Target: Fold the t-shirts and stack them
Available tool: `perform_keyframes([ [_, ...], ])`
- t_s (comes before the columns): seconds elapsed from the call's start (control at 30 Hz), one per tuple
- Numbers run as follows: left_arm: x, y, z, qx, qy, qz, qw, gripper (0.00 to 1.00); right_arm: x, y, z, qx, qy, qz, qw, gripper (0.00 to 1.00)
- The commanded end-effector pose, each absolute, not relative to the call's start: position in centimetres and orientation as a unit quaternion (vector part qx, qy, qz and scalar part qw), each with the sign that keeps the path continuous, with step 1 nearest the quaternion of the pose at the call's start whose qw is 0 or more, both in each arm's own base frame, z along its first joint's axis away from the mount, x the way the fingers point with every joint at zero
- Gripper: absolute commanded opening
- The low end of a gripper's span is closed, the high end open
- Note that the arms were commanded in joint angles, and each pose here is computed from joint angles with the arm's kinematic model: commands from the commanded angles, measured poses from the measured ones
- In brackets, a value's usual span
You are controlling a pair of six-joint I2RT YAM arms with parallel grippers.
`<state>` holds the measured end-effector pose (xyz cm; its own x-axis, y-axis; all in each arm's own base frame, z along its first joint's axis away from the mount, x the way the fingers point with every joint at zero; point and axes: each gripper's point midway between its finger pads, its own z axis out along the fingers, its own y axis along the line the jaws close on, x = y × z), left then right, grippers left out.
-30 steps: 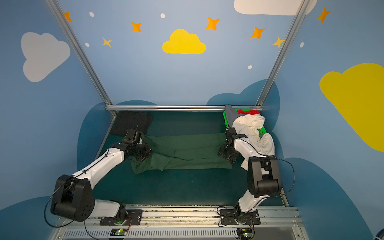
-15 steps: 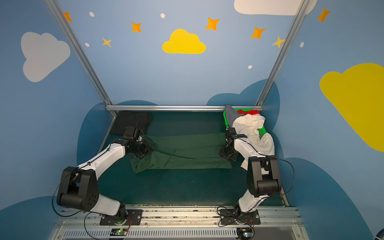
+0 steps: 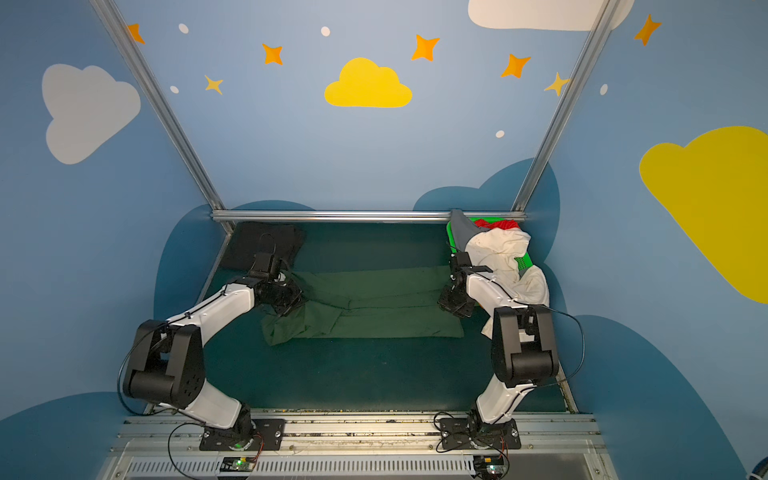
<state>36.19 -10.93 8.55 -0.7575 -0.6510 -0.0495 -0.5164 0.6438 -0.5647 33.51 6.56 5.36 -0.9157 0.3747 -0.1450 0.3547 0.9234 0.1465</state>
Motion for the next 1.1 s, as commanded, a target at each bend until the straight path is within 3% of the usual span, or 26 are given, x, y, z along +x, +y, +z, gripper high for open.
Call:
perform_keyframes([
  [0.0,37.6,-11.2,9.1,-0.328,0.891,-0.284,0.132,0.04,33.9,7.4,6.3,0.166,0.979,0.070,0.090,0.52],
  [0.1,37.8,-11.3,9.2,-0.327,0.891,-0.288,0.128,0.06,34.2,8.8,7.1,0.143,0.980,0.098,0.099,0.66],
  [0.2,37.8,-11.2,9.4,-0.325,0.891,-0.286,0.134,0.37,34.1,10.4,7.9,0.118,0.980,0.120,0.106,0.73],
  [0.23,37.8,-10.9,9.8,-0.324,0.891,-0.284,0.143,0.48,34.0,10.9,8.2,0.109,0.980,0.123,0.109,0.73],
  [0.33,37.8,-9.5,10.7,-0.322,0.894,-0.256,0.179,0.58,33.4,12.7,8.7,0.071,0.984,0.116,0.115,0.70],
  [0.4,37.6,-8.2,11.5,-0.322,0.895,-0.228,0.206,0.68,32.8,14.4,9.1,0.037,0.987,0.107,0.115,0.62],
  [0.47,37.4,-6.5,12.4,-0.320,0.897,-0.187,0.239,0.70,32.2,16.9,9.5,-0.001,0.986,0.124,0.115,0.56],
  [0.6,35.7,-3.2,14.4,-0.332,0.887,-0.118,0.299,0.82,31.4,22.3,10.3,-0.062,0.975,0.178,0.118,0.56],
  [0.7,33.7,-1.8,14.8,-0.341,0.878,-0.097,0.320,0.85,31.1,26.1,10.8,-0.107,0.967,0.196,0.122,0.55],
  [0.93,28.9,-2.4,12.1,-0.357,0.879,-0.130,0.288,0.85,29.4,34.0,9.4,-0.215,0.950,0.206,0.097,0.48],
  [1.07,27.4,-2.3,11.2,-0.365,0.877,-0.135,0.282,0.85,27.9,36.7,8.0,-0.261,0.945,0.180,0.076,0.50],
])
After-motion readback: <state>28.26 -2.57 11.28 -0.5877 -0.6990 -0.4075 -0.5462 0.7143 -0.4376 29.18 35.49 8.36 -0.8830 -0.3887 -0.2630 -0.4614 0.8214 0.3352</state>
